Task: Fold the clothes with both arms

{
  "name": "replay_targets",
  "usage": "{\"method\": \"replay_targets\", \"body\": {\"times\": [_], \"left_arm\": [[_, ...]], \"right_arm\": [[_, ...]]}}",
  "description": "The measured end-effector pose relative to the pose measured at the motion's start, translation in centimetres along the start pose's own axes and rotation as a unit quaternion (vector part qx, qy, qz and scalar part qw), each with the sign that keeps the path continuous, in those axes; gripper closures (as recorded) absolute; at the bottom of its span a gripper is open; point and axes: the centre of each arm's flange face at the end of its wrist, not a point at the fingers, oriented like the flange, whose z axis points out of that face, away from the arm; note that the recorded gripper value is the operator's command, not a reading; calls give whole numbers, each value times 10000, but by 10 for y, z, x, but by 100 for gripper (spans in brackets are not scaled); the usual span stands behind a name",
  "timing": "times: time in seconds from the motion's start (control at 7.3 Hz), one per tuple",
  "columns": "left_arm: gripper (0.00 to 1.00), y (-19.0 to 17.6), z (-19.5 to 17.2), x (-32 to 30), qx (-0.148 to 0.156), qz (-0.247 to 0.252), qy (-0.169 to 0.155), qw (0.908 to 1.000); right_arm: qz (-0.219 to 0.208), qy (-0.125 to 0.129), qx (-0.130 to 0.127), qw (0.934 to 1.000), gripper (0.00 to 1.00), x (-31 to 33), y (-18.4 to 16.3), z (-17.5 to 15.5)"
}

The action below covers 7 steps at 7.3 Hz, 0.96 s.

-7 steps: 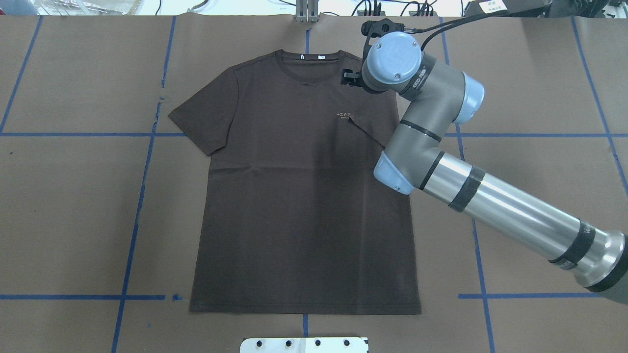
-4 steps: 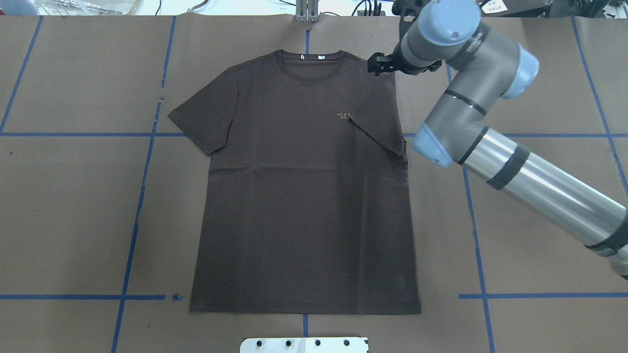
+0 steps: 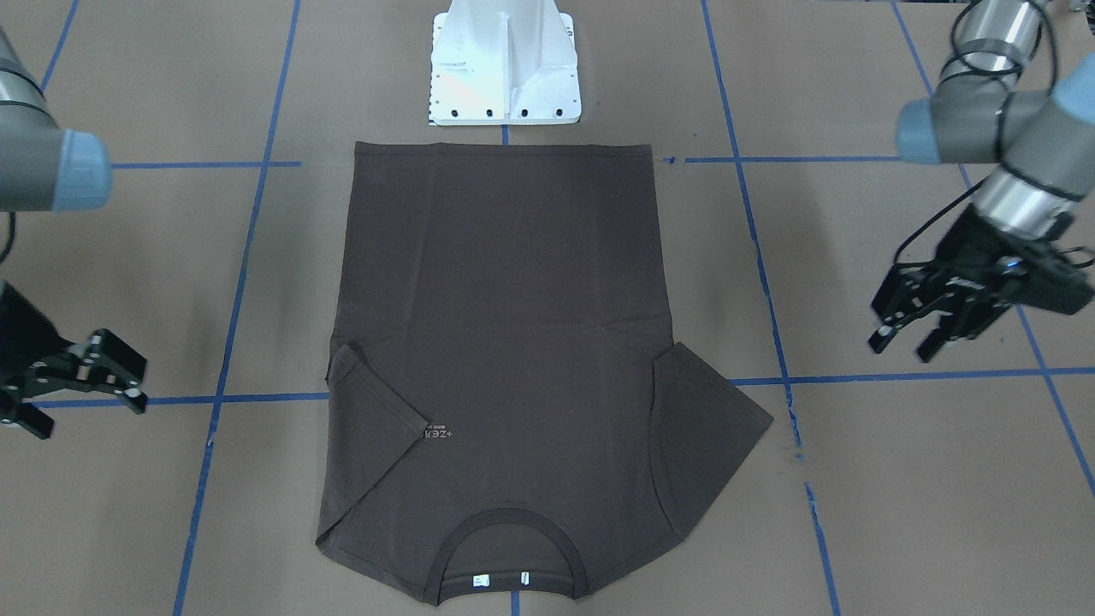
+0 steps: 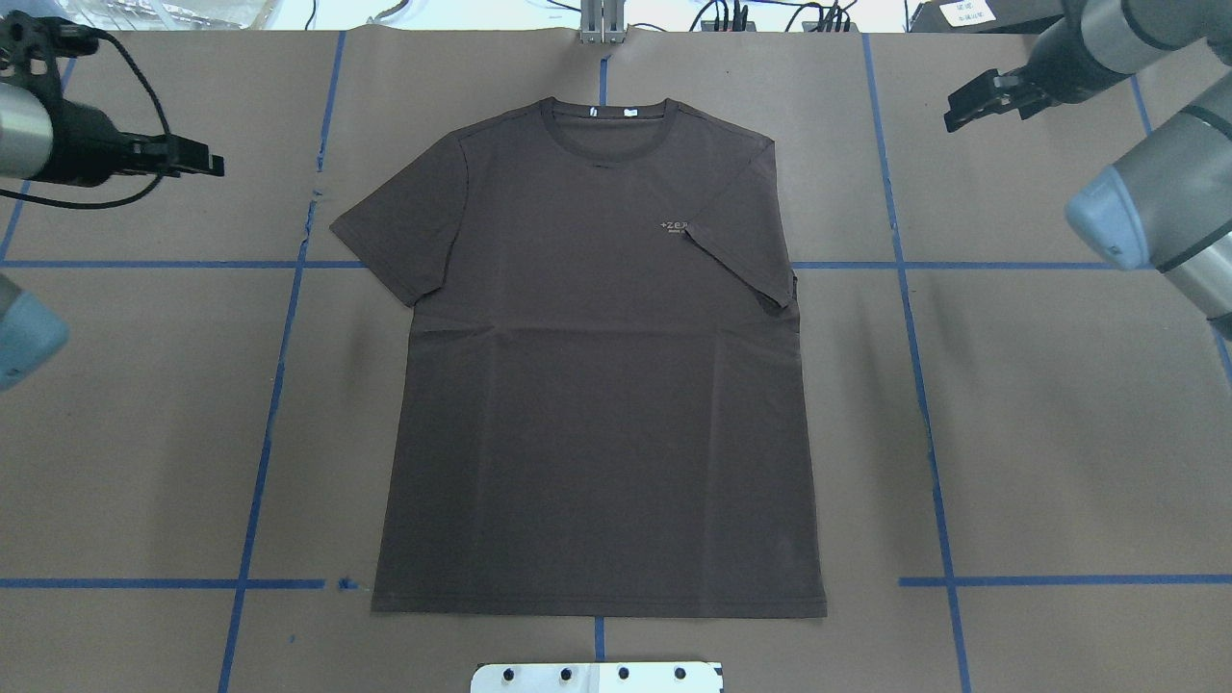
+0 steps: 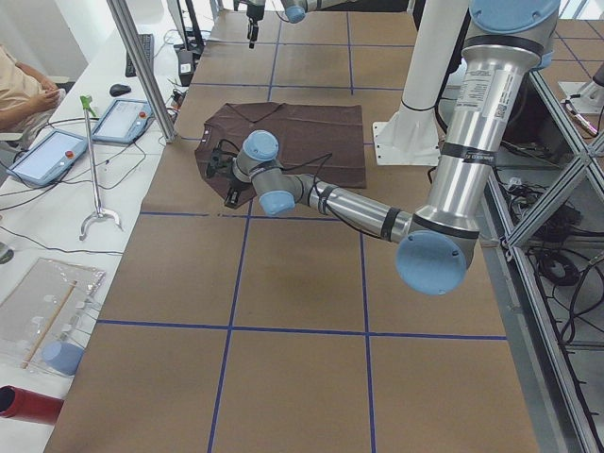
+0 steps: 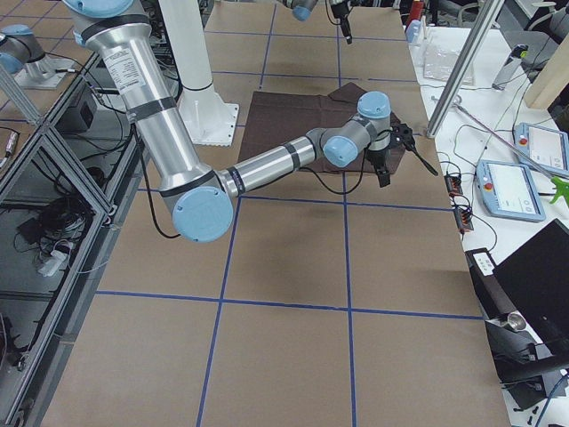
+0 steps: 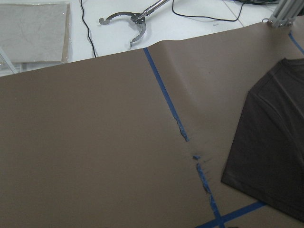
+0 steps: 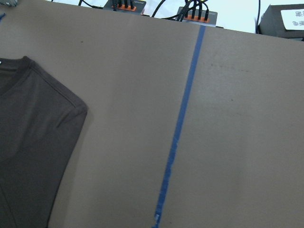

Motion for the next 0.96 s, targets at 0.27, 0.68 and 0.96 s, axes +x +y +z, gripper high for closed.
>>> {"method": "replay_targets", "body": {"times": [0.27, 0.68, 0.96], "left_arm": [[55, 12, 71, 42, 95, -388, -143, 9991], [55, 23, 129, 57, 215, -508, -270, 9981], [54, 32, 147, 61, 162, -477, -341, 9981]], "right_arm": [[-19, 4, -12, 10000, 0, 17, 8, -6], [-3, 37, -23, 10000, 0, 22, 12, -5], [-1, 51, -22, 10000, 0, 23, 12, -5]]}}
